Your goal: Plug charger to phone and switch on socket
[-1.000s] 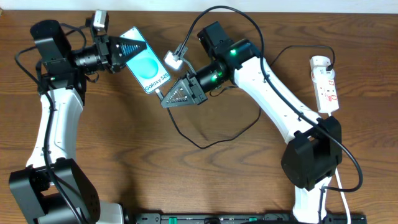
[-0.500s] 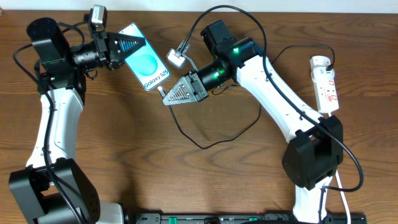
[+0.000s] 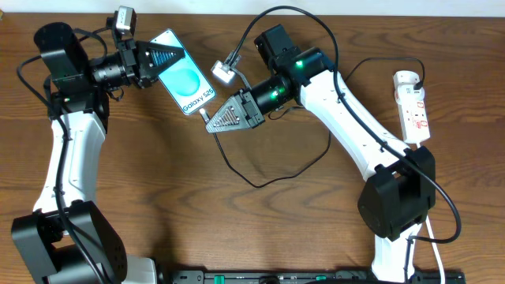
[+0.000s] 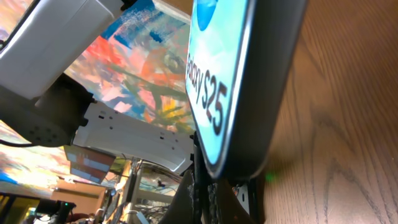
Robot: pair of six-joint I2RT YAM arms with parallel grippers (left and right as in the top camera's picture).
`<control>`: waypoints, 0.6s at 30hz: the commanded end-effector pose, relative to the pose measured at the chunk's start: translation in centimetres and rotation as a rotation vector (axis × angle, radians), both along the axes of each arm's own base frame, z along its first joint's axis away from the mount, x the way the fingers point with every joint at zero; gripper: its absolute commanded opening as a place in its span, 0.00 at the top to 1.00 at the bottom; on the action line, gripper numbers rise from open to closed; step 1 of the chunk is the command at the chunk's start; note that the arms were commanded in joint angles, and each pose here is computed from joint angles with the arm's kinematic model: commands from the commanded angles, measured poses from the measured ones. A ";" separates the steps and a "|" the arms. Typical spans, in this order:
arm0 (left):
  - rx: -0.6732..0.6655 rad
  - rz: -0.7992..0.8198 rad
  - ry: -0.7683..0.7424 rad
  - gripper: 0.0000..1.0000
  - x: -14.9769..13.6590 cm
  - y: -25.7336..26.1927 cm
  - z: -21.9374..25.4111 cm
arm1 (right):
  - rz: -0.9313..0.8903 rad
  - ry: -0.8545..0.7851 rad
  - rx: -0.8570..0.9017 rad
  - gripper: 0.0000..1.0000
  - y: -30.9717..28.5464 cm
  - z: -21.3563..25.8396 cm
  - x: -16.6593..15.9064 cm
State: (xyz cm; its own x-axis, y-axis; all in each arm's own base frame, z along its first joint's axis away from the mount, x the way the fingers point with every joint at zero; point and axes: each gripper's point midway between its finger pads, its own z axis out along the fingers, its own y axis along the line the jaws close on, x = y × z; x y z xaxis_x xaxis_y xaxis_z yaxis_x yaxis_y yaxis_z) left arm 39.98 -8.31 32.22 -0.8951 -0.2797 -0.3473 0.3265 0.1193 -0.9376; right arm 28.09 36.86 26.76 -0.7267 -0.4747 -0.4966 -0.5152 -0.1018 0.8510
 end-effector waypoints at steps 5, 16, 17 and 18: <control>0.009 -0.025 -0.055 0.93 -0.5 -0.1 0.8 | 0.006 0.003 0.035 0.99 -0.1 1.1 0.0; 0.025 -0.025 -0.115 0.92 -0.4 0.0 1.4 | 0.002 -0.001 0.029 0.99 -0.2 1.0 0.1; 0.024 -0.026 -0.115 0.93 -0.4 0.0 1.4 | 0.002 -0.002 0.029 0.99 -0.2 1.0 0.1; 0.024 -0.025 -0.115 0.93 -0.4 0.0 1.4 | 0.000 -0.004 0.025 0.99 -0.2 1.0 0.2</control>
